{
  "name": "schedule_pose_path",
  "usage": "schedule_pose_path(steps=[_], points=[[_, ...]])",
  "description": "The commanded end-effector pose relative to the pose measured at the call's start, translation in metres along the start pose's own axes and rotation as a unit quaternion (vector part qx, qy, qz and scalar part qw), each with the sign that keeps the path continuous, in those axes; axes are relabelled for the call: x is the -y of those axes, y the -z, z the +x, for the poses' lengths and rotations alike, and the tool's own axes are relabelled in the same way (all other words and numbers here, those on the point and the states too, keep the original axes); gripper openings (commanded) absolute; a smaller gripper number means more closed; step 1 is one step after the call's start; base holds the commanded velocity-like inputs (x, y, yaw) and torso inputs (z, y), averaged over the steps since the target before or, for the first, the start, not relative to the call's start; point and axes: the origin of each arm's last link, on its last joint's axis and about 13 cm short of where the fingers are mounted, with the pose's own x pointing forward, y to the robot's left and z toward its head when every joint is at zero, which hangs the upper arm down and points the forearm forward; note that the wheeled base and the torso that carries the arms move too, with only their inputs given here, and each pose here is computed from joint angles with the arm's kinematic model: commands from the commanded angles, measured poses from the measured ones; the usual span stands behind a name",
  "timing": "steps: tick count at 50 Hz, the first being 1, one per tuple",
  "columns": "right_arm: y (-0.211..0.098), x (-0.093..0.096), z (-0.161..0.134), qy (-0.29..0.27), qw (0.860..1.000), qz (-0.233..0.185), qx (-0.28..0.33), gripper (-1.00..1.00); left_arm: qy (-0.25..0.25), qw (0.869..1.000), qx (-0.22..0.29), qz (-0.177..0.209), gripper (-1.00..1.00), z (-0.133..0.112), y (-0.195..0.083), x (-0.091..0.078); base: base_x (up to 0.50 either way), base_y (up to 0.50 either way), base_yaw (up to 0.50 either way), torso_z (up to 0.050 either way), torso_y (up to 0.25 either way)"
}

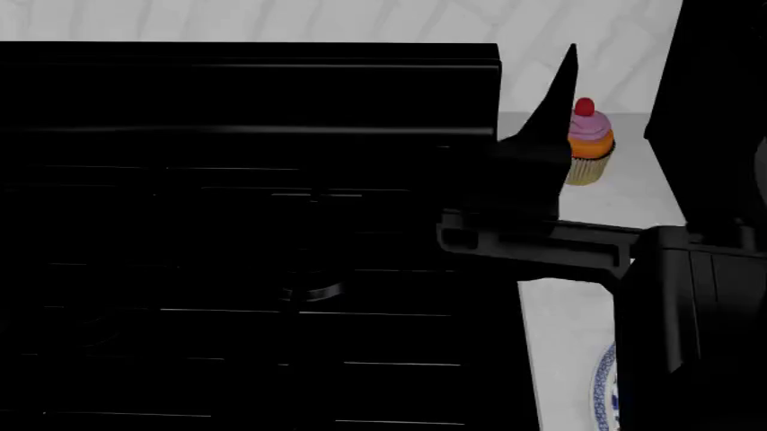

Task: Pick the sweet potato from the counter and place it in the microwave.

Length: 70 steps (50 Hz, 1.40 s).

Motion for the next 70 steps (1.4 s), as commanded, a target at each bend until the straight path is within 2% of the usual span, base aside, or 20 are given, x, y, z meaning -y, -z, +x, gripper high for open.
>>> schedule_pose_path(steps=[1, 4, 7, 9, 12, 15, 18, 21, 24, 26, 29, 30, 33, 37, 40, 44, 49, 52, 65, 70], points=[[-0.022, 0.007, 0.016, 0.107, 0.992, 0.016, -0.059, 1.00, -0.015, 1.000, -0.018, 0.013, 1.00, 0.001, 0.004, -0.001, 0.00, 0.00, 0.00, 0.000, 0.000], [-0.023, 0.014, 0.023, 0.151, 0.985, 0.015, -0.082, 1.00, -0.021, 1.000, -0.021, 0.010, 1.00, 0.001, 0.003, -0.002, 0.00, 0.00, 0.00, 0.000, 0.000], [-0.050, 0.009, 0.026, 0.163, 0.983, 0.065, -0.045, 1.00, -0.023, 0.999, -0.027, 0.008, 1.00, 0.001, 0.004, -0.003, 0.00, 0.00, 0.00, 0.000, 0.000], [-0.021, 0.019, 0.028, 0.197, 0.973, 0.002, -0.117, 1.00, -0.021, 0.999, -0.026, -0.001, 1.00, 0.000, 0.002, -0.003, 0.00, 0.00, 0.00, 0.000, 0.000], [-0.021, 0.019, 0.027, 0.199, 0.972, 0.009, -0.125, 1.00, -0.024, 0.999, -0.026, -0.005, 1.00, 0.000, 0.003, -0.003, 0.00, 0.00, 0.00, 0.000, 0.000], [-0.014, 0.030, 0.036, 0.238, 0.960, -0.016, -0.147, 1.00, -0.027, 0.999, -0.026, -0.004, 1.00, 0.000, 0.002, -0.003, 0.00, 0.00, 0.00, 0.000, 0.000], [-0.012, 0.032, 0.041, 0.248, 0.955, -0.029, -0.158, 1.00, -0.027, 0.999, -0.027, -0.004, 1.00, 0.000, 0.002, -0.003, 0.00, 0.00, 0.00, 0.000, 0.000], [-0.006, 0.043, 0.052, 0.286, 0.942, -0.050, -0.169, 1.00, -0.028, 0.999, -0.026, -0.004, 1.00, -0.001, 0.002, -0.003, 0.00, 0.00, 0.00, 0.000, 0.000], [-0.003, 0.046, 0.056, 0.299, 0.936, -0.049, -0.177, 1.00, -0.029, 0.999, -0.028, -0.005, 1.00, -0.001, 0.002, -0.003, 0.00, 0.00, 0.00, 0.000, 0.000], [-0.002, 0.045, 0.056, 0.305, 0.933, -0.030, -0.187, 1.00, -0.032, 0.999, -0.028, -0.005, 1.00, -0.001, 0.001, -0.004, 0.00, 0.00, 0.00, 0.000, 0.000], [0.005, 0.044, 0.064, 0.323, 0.920, -0.039, -0.217, 1.00, -0.031, 0.999, -0.028, -0.004, 1.00, 0.000, 0.001, -0.003, 0.00, 0.00, 0.00, 0.000, 0.000], [0.010, 0.046, 0.071, 0.341, 0.911, -0.043, -0.227, 1.00, -0.031, 0.999, -0.029, -0.006, 1.00, 0.000, 0.002, -0.002, 0.00, 0.00, 0.00, 0.000, 0.000], [0.013, 0.024, 0.060, 0.322, 0.906, -0.006, -0.274, 1.00, -0.029, 0.999, -0.028, -0.009, 1.00, 0.000, 0.002, -0.002, 0.00, 0.00, 0.00, 0.000, 0.000], [0.022, 0.013, 0.061, 0.333, 0.895, -0.018, -0.296, 1.00, -0.030, 0.999, -0.029, -0.010, 1.00, 0.001, 0.003, -0.002, 0.00, 0.00, 0.00, 0.000, 0.000], [0.019, 0.009, 0.054, 0.322, 0.892, -0.009, -0.316, 1.00, -0.028, 0.999, -0.025, -0.010, 1.00, 0.000, 0.002, -0.001, 0.00, 0.00, 0.00, 0.000, 0.000], [0.010, 0.010, 0.053, 0.309, 0.892, -0.007, -0.330, 1.00, -0.028, 0.999, -0.025, -0.010, 1.00, -0.001, 0.002, -0.001, 0.00, 0.00, 0.00, 0.000, 0.000], [0.006, 0.013, 0.058, 0.312, 0.884, -0.018, -0.348, 1.00, -0.029, 0.999, -0.025, -0.013, 1.00, -0.002, 0.001, -0.001, 0.00, 0.00, 0.00, 0.000, 0.000], [0.004, 0.013, 0.056, 0.310, 0.881, -0.010, -0.357, 1.00, -0.032, 0.999, -0.026, -0.013, 1.00, -0.003, 0.001, -0.001, 0.00, 0.00, 0.00, 0.000, 0.000], [0.009, 0.013, 0.056, 0.330, 0.868, 0.000, -0.371, 1.00, -0.039, 0.999, -0.021, -0.012, 1.00, -0.004, 0.000, -0.003, 0.00, 0.00, 0.00, 0.000, 0.000], [0.009, 0.015, 0.052, 0.326, 0.868, 0.006, -0.374, 1.00, -0.041, 0.999, -0.021, -0.013, 1.00, -0.004, 0.000, -0.004, 0.00, 0.00, 0.00, 0.000, 0.000]])
